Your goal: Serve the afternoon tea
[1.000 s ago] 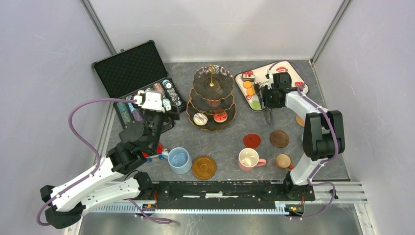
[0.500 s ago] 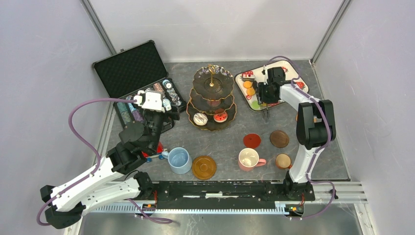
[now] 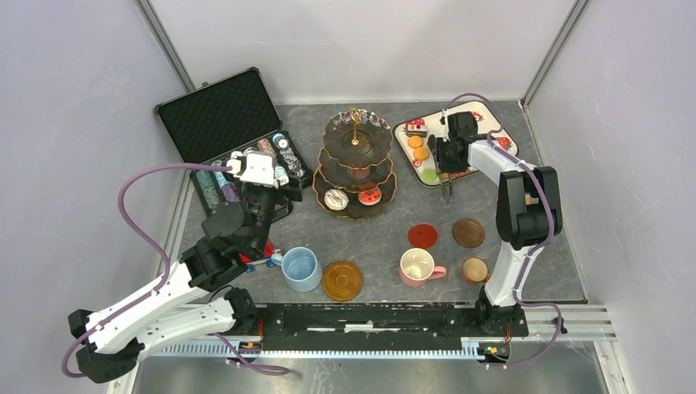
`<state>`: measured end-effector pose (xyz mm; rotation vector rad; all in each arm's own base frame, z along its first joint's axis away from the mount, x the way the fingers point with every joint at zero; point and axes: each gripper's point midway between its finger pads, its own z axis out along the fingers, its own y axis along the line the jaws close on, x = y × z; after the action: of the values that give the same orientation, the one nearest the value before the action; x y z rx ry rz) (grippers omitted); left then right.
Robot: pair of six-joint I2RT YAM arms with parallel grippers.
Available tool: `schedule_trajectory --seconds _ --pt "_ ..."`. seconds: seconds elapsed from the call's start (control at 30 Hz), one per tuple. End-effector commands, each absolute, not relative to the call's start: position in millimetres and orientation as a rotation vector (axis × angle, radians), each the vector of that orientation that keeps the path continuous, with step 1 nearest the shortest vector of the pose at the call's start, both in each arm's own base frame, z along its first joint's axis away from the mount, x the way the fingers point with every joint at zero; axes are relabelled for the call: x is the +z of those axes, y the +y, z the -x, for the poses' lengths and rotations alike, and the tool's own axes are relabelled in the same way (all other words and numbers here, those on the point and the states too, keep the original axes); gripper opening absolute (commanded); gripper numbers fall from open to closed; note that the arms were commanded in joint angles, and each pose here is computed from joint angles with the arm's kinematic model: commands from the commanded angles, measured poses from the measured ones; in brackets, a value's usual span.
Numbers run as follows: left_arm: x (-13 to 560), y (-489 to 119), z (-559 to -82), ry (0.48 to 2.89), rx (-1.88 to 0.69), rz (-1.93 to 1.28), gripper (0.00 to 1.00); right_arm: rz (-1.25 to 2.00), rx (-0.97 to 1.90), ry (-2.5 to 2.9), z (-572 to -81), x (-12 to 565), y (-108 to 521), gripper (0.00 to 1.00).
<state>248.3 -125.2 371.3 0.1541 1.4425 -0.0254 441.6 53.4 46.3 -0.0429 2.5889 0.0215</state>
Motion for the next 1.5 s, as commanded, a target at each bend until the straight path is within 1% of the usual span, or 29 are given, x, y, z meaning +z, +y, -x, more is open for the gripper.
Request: schedule_trajectory --seconds 0.0,0.1,0.2,0.4,0.6,0.8,0.97,1.2,1.47 --pt "387 -121 -248 1.415 -0.056 -0.093 1.00 0.051 0.011 2.441 -444 97 45 0.10" --pt "389 -122 -247 1.414 -0.070 -0.094 1.00 0.068 0.062 2.378 -437 118 45 0.06" --pt "389 -121 -247 1.413 -0.065 -0.091 1.00 0.082 0.099 2.344 -425 132 41 0.05" --pt "390 -119 -246 1.409 -0.074 -0.086 1.00 0.114 0.225 2.294 -394 146 51 0.00" --pt "390 -120 -246 1.408 -0.079 -0.087 1.00 0.223 0.542 2.202 -340 165 96 0.00" --pt "390 -123 -246 1.412 -0.093 -0.093 1.00 0.357 0.690 2.121 -292 196 133 0.00" --pt "392 -123 -246 1.414 -0.094 -0.092 1.00 0.484 0.857 2.125 -258 199 179 0.00" --pt "393 -121 -245 1.410 -0.096 -0.085 1.00 0.460 0.913 2.116 -256 202 198 0.00" --pt "393 -120 -244 1.407 -0.098 -0.085 1.00 0.459 0.848 2.172 -266 185 205 0.00"
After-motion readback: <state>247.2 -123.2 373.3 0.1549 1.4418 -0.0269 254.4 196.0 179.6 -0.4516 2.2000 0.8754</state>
